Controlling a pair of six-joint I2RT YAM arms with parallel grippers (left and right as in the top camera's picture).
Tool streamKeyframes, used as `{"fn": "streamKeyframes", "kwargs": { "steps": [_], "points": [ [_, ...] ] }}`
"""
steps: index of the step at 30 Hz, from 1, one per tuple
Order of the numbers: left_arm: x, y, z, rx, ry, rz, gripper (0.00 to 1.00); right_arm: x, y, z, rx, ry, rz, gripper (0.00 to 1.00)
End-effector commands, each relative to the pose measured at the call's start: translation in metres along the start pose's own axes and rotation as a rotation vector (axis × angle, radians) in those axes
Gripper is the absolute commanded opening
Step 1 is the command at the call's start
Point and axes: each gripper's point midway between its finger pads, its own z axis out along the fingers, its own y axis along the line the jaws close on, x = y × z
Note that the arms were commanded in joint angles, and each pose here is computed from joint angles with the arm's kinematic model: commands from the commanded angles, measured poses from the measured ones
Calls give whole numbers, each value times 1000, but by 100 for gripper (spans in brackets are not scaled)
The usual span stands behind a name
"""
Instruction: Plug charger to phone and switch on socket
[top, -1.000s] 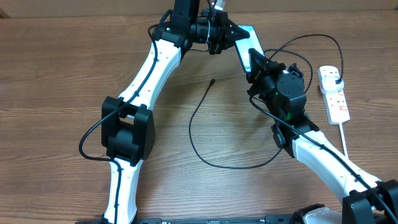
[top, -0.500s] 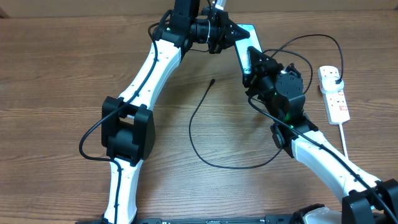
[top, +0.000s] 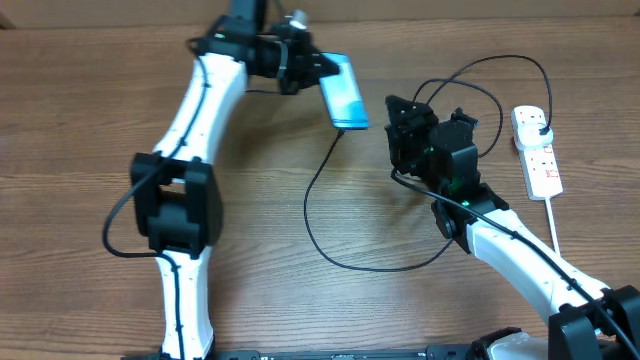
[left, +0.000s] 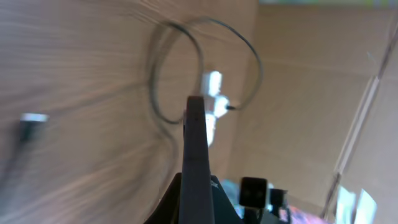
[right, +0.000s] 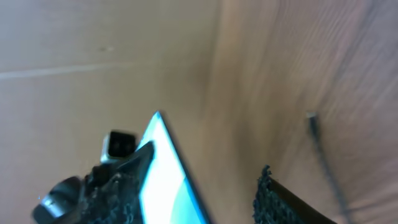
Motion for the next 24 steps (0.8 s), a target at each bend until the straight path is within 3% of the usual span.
{"fn": "streamKeyframes", "kwargs": {
  "steps": [1, 5, 10, 16, 24],
  "points": [
    [-7, -11, -36, 8, -48, 134, 4, 2, -4, 1, 34, 27, -160, 70],
    [-8, 9, -60, -4, -40, 103, 4, 11, -50, -6, 217, 98, -236, 75],
    [2, 4, -81, 102, 13, 114, 4, 21, -95, -22, 389, 205, -354, 83],
    [11, -12, -104, 265, 60, 131, 4, 41, -110, -34, 396, 390, -557, 80],
    [12, -15, -123, 342, 67, 98, 4, 56, -111, -41, 387, 485, -557, 71]
  ]
}}
